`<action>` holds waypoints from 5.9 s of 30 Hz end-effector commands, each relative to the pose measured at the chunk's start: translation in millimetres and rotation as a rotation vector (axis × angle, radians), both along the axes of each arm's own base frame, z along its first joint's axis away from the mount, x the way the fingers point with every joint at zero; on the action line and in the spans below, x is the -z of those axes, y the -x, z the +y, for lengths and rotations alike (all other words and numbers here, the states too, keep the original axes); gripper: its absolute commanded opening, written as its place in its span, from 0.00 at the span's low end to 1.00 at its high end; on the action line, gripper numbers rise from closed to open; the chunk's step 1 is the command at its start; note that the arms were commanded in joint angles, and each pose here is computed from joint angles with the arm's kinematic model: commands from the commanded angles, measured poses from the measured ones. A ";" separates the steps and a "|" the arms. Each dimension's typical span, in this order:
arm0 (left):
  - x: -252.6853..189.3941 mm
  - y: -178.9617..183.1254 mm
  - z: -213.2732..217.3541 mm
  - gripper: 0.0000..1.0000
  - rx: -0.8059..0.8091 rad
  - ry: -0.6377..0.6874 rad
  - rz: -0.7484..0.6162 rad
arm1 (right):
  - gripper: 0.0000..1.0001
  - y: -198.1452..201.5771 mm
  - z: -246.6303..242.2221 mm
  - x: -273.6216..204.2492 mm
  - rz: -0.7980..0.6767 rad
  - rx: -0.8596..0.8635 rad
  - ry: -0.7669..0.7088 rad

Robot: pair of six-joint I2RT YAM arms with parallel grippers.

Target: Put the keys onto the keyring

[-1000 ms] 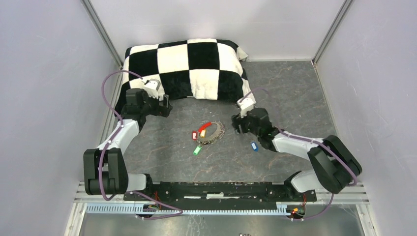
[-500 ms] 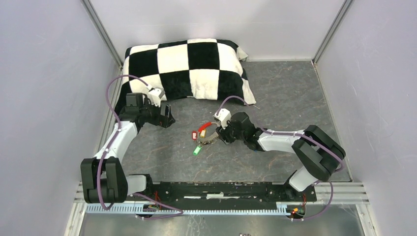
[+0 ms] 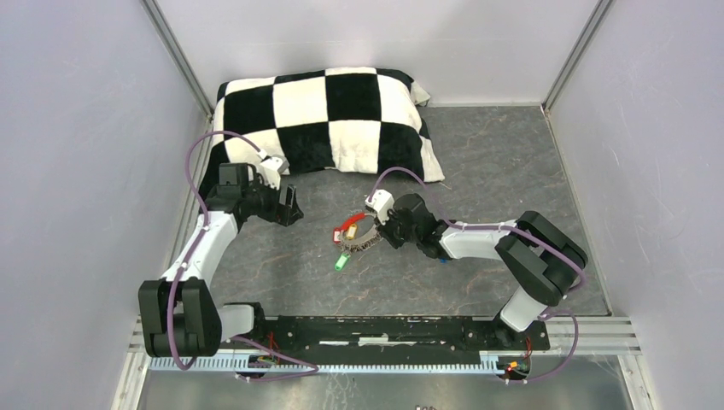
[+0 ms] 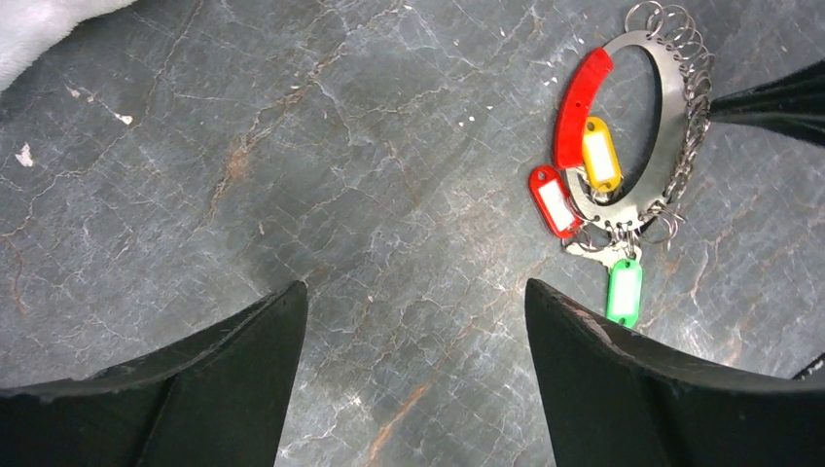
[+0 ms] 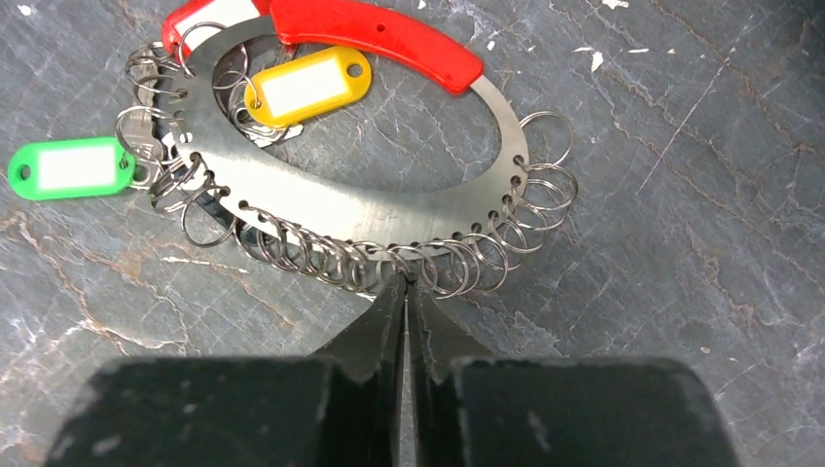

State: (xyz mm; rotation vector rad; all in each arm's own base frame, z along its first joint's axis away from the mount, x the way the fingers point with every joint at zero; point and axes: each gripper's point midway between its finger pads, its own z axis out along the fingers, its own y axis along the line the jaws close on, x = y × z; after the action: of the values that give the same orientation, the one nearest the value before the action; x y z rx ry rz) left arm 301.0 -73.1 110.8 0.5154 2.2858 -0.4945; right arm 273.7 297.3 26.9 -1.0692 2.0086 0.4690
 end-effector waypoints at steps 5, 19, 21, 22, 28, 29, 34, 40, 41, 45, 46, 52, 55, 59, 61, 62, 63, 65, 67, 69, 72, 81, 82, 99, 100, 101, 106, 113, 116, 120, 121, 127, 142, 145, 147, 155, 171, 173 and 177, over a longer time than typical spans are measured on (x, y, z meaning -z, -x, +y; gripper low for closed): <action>-40.5 5.1 -24.4 0.84 0.165 0.001 -0.112 | 0.00 -6.0 18.0 -41.3 -0.070 -0.037 -0.086; -82.0 64.7 -71.5 0.78 0.518 0.074 -0.164 | 0.00 32.1 37.2 -113.4 -0.182 -0.134 -0.199; -94.2 73.8 -75.8 0.80 0.582 0.082 -0.205 | 0.03 28.7 30.5 -105.2 -0.179 -0.095 -0.169; -99.5 74.1 -76.9 0.81 0.590 0.083 -0.219 | 0.13 25.6 26.2 -99.1 -0.181 -0.069 -0.151; -96.9 72.9 -80.5 0.81 0.585 0.115 -0.177 | 0.44 13.7 11.2 -45.0 -0.098 -0.013 -0.017; -93.6 74.7 -80.1 0.81 0.585 0.114 -0.169 | 0.44 10.3 8.6 -40.0 -0.089 -0.003 -0.006; -89.4 82.4 -78.9 0.82 0.607 0.101 -0.196 | 0.43 -5.3 -2.9 -21.5 -0.033 0.025 0.002; -84.6 83.9 -79.8 0.80 0.620 0.098 -0.187 | 0.36 -5.9 5.1 -14.6 0.013 -0.018 -0.031; -83.6 84.1 -79.9 0.80 0.621 0.097 -0.184 | 0.35 -4.2 6.8 -14.4 0.021 -0.026 -0.038; -79.2 84.6 -78.9 0.78 0.630 0.075 -0.188 | 0.35 1.9 10.5 -15.0 0.037 -0.046 -0.065; -78.5 84.3 -78.4 0.78 0.631 0.069 -0.191 | 0.35 2.8 10.2 -15.4 0.039 -0.045 -0.069; -76.2 86.0 -78.0 0.77 0.642 0.056 -0.200 | 0.34 2.4 12.1 -16.6 0.040 -0.033 -0.080; -75.6 86.6 -77.8 0.77 0.645 0.053 -0.202 | 0.28 -0.2 14.1 -11.6 0.045 -0.026 -0.067; -77.0 86.2 -77.4 0.76 0.647 0.046 -0.213 | 0.24 -3.1 15.8 -7.4 0.047 -0.019 -0.056; -77.5 86.1 -77.0 0.76 0.648 0.041 -0.218 | 0.23 -2.6 16.1 -6.3 0.050 -0.019 -0.055; -78.1 86.3 -77.1 0.76 0.649 0.041 -0.221 | 0.22 -2.5 15.9 -5.8 0.052 -0.018 -0.054; -78.1 86.2 -76.8 0.76 0.648 0.041 -0.222 | 0.21 -2.8 16.1 -5.6 0.052 -0.019 -0.053; -78.4 86.0 -76.8 0.76 0.647 0.039 -0.222 | 0.19 -2.4 16.1 -3.1 0.059 -0.022 -0.047; -78.9 85.9 -76.7 0.76 0.647 0.038 -0.225 | 0.14 -1.9 17.8 -3.5 0.061 -0.027 -0.049; -79.3 86.0 -76.8 0.77 0.649 0.038 -0.228 | 0.03 -1.5 20.4 -7.9 0.055 -0.035 -0.064; -80.0 86.4 -77.2 0.77 0.650 0.040 -0.230 | 0.00 -0.7 25.8 -20.4 0.031 -0.050 -0.095; -71.9 92.4 -83.5 0.76 0.722 0.049 -0.243 | 0.00 7.6 37.8 -82.0 -0.080 -0.094 -0.209; -70.1 92.7 -84.4 0.76 0.735 0.045 -0.246 | 0.00 8.0 37.4 -86.0 -0.089 -0.092 -0.211; -73.1 92.4 -91.1 0.73 0.764 0.060 -0.247 | 0.39 4.1 39.3 -18.8 0.021 -0.085 -0.078; -73.0 91.8 -90.7 0.73 0.764 0.056 -0.249 | 0.37 4.4 39.3 -15.8 0.027 -0.085 -0.074; -73.1 91.4 -90.6 0.73 0.765 0.054 -0.251 | 0.35 4.2 39.8 -14.5 0.029 -0.084 -0.073; -70.0 90.8 -89.0 0.73 0.775 0.036 -0.261 | 0.16 4.3 39.8 -11.6 0.033 -0.080 -0.069; -65.8 90.0 -88.3 0.72 0.803 0.011 -0.282 | 0.01 10.2 46.8 -23.5 0.045 -0.098 -0.134; -61.3 91.7 -92.0 0.71 0.844 0.004 -0.292 | 0.00 10.8 50.9 -45.5 0.018 -0.112 -0.186; -51.3 93.6 -97.7 0.70 0.914 -0.011 -0.305 | 0.00 16.0 53.6 -72.6 0.006 -0.119 -0.255; -50.9 91.0 -100.5 0.69 0.919 -0.011 -0.319 | 0.00 18.0 53.4 -77.5 0.001 -0.121 -0.269; -58.4 78.7 -119.5 0.67 0.947 0.010 -0.403 | 0.00 35.3 49.8 -98.2 -0.037 -0.161 -0.308; -135.2 99.1 -161.1 0.32 0.998 0.185 -0.462 | 0.00 73.2 61.5 -210.4 -0.257 -0.340 -0.376; -142.8 114.8 -159.1 0.39 1.019 0.210 -0.438 | 0.00 77.6 63.4 -229.6 -0.289 -0.334 -0.404; -141.8 127.7 -158.0 0.43 1.047 0.219 -0.418 | 0.00 80.5 65.7 -239.6 -0.305 -0.333 -0.413; -140.5 141.9 -151.0 0.44 1.036 0.215 -0.384 | 0.00 84.8 68.2 -261.9 -0.349 -0.312 -0.411; -149.1 130.7 -155.3 0.08 0.999 0.217 -0.382 | 0.00 90.8 71.4 -271.1 -0.374 -0.313 -0.409; -149.0 131.5 -154.9 0.05 0.998 0.218 -0.382 | 0.00 90.2 71.1 -273.4 -0.378 -0.310 -0.413; -146.4 134.0 -153.2 0.03 0.995 0.216 -0.379 | 0.00 88.8 70.7 -276.2 -0.380 -0.299 -0.418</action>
State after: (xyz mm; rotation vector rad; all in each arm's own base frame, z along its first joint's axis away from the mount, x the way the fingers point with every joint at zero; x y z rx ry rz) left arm 171.9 -223.3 242.8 1.5178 1.4825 -0.9589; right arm 178.0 365.3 246.1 -1.1999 1.4754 0.7370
